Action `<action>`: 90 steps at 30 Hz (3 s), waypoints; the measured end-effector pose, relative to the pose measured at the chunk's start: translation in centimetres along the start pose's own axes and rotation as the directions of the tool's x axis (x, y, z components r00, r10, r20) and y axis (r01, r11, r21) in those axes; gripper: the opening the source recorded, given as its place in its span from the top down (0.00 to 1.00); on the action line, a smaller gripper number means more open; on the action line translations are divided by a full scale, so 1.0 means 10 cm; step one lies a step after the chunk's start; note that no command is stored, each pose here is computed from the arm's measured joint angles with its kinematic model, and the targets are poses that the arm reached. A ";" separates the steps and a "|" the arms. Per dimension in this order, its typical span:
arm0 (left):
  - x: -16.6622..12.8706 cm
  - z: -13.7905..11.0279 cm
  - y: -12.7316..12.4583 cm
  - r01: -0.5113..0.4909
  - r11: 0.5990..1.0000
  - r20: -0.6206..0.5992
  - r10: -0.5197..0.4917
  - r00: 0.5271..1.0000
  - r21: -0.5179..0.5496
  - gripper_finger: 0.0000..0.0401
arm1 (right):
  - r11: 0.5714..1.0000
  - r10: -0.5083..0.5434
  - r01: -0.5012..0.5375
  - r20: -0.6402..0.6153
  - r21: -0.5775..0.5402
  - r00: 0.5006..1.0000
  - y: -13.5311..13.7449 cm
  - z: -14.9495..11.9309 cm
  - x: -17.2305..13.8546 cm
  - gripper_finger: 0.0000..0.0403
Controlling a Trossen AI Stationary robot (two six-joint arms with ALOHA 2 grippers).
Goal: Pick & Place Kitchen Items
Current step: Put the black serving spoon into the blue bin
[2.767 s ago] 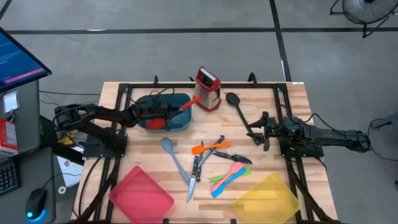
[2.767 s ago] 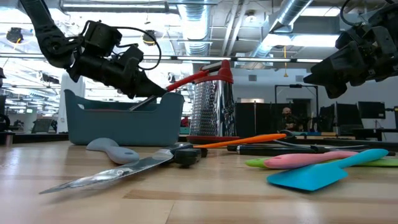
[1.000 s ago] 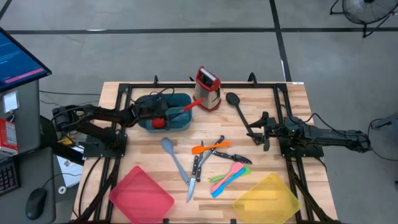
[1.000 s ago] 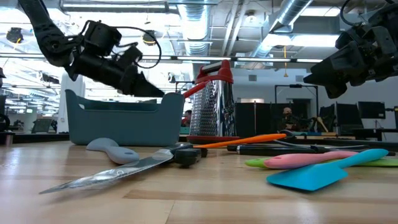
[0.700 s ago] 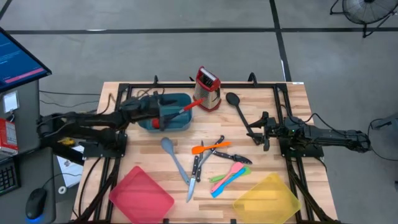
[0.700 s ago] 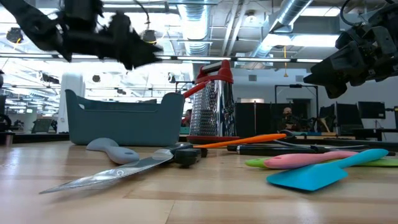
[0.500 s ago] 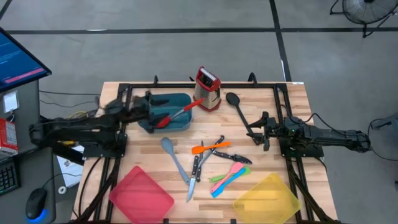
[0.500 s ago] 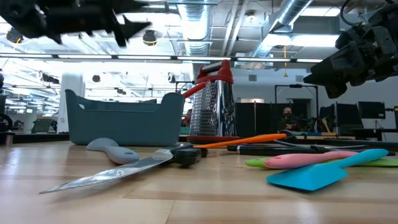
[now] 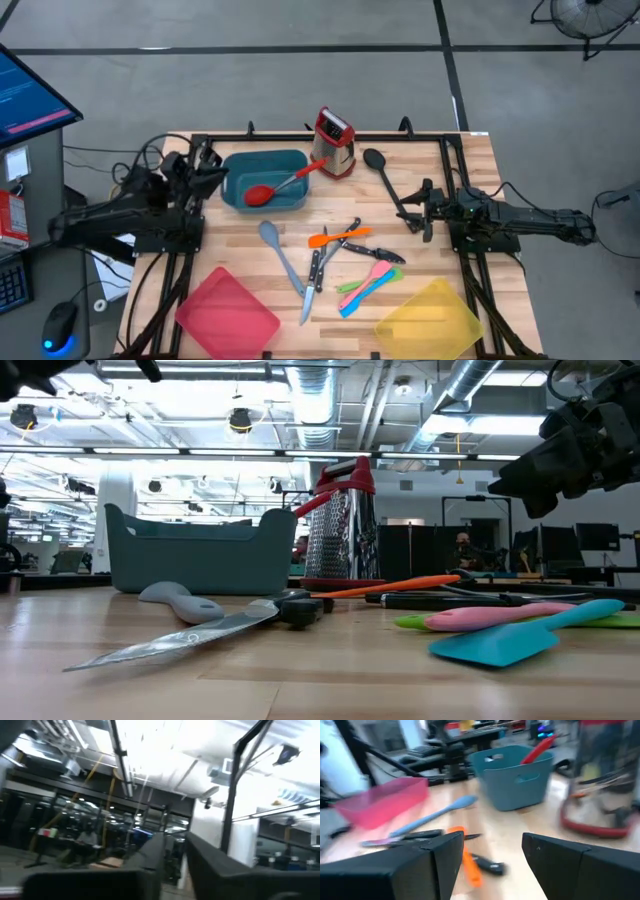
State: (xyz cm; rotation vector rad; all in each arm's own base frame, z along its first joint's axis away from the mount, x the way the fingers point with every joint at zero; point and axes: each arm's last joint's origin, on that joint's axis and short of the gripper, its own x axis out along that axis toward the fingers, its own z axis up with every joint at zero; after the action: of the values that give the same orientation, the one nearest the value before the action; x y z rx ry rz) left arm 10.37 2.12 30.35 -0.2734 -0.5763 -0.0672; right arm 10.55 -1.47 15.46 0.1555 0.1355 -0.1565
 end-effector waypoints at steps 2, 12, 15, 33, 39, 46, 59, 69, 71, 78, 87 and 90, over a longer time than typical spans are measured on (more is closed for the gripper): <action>-0.01 0.02 -0.01 0.016 1.000 0.008 -0.015 1.000 -0.026 0.97 | 0.998 -0.046 0.046 0.012 -0.051 0.999 -0.02 0.01 0.00 0.47; -0.09 0.09 -0.08 0.094 0.992 0.025 -0.092 0.995 -0.088 1.00 | 0.990 -0.138 0.137 0.096 0.016 0.986 -0.07 0.08 -0.01 0.47; -0.14 0.09 -0.10 0.102 0.990 -0.003 -0.103 0.995 -0.100 1.00 | 0.956 -0.140 0.090 0.164 0.279 0.976 -0.06 0.15 -0.01 0.47; -0.38 -0.28 0.05 -0.257 0.964 -0.398 0.212 0.892 -0.062 1.00 | 0.657 -0.340 0.056 0.229 0.752 0.912 -0.12 0.20 -0.04 0.47; -0.48 -0.29 0.00 -0.302 0.953 -0.401 0.270 0.875 -0.018 1.00 | 0.712 -0.331 -0.027 0.369 0.702 0.868 -0.09 0.39 -0.09 0.47; -0.54 -0.37 -0.03 -0.360 0.933 -0.465 0.326 0.823 0.018 1.00 | 0.811 -0.348 0.090 0.355 0.578 0.868 -0.01 0.97 -0.14 0.47; -0.58 -0.45 -0.06 -0.379 0.924 -0.526 0.350 0.775 0.056 1.00 | 0.756 -0.460 0.592 -0.416 0.280 0.784 0.02 1.60 0.67 0.47; -0.58 -0.46 -0.09 -0.360 0.932 -0.537 0.322 0.779 0.037 1.00 | 0.632 -0.511 0.775 -0.743 0.014 0.431 -0.27 1.27 1.41 0.47; -0.58 -0.46 -0.09 -0.360 0.932 -0.537 0.323 0.780 0.037 1.00 | 0.598 -0.490 0.801 -0.793 -0.005 0.361 -0.36 1.16 1.49 0.47; -0.58 -0.46 -0.09 -0.359 0.933 -0.537 0.323 0.779 0.041 1.00 | 0.577 -0.301 0.797 -0.954 -0.180 0.002 -0.44 0.76 1.45 0.43; -0.59 -0.46 -0.09 -0.358 0.933 -0.539 0.324 0.778 0.045 1.00 | 0.638 -0.213 0.747 -0.975 -0.184 -0.058 -0.18 0.50 1.29 0.34; -0.59 -0.46 -0.09 -0.357 0.933 -0.539 0.324 0.777 0.046 1.00 | 0.628 -0.182 0.762 -0.982 -0.157 -0.052 -0.15 0.37 1.13 0.34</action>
State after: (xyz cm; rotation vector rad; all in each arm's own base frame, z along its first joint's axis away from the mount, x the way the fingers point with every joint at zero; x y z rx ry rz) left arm 7.78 -0.04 23.65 -0.3965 0.0498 0.1905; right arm 21.81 -5.21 17.17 0.7181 1.5974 -0.8942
